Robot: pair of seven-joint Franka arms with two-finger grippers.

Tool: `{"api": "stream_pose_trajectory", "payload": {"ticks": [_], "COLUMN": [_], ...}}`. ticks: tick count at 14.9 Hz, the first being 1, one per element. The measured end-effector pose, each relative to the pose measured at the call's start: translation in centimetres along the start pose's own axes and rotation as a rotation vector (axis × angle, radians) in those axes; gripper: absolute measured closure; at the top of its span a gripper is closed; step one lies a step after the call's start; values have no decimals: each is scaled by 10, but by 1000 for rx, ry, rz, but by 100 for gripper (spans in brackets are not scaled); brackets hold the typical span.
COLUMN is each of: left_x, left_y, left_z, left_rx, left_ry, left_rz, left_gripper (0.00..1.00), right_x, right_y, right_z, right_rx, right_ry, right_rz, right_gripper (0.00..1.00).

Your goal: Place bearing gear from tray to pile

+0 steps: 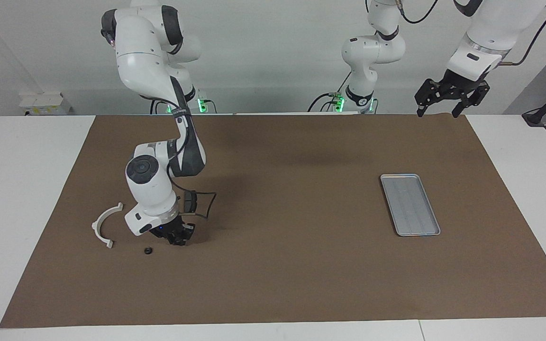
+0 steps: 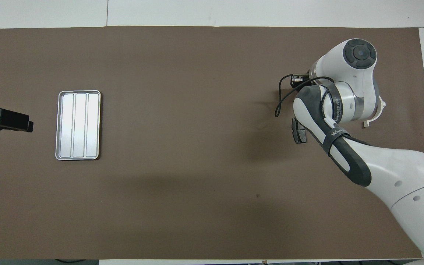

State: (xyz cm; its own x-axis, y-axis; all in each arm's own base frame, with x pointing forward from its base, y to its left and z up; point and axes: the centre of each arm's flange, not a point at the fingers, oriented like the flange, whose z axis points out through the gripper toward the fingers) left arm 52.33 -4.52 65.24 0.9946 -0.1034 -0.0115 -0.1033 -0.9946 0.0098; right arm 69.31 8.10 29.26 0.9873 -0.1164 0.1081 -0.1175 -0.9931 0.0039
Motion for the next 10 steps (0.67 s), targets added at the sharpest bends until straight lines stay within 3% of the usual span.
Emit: {"api": "stream_pose_trajectory", "payload": {"ticks": [6,8,10], "left_x": [0,0,0], "left_y": [0,0,0], "left_z": [0,0,0], "left_rx": [0,0,0], "left_ry": [0,0,0], "left_rz": [0,0,0], "left_gripper": [0,0,0], "right_x": [2,2,2], "right_y": [9,9,9], "right_z": [5,4,-3], "right_rx": [2,2,1], "right_ry": [10,10,7], "right_rz": [-9,-8,-8], "right_gripper": [64,48,26]}}
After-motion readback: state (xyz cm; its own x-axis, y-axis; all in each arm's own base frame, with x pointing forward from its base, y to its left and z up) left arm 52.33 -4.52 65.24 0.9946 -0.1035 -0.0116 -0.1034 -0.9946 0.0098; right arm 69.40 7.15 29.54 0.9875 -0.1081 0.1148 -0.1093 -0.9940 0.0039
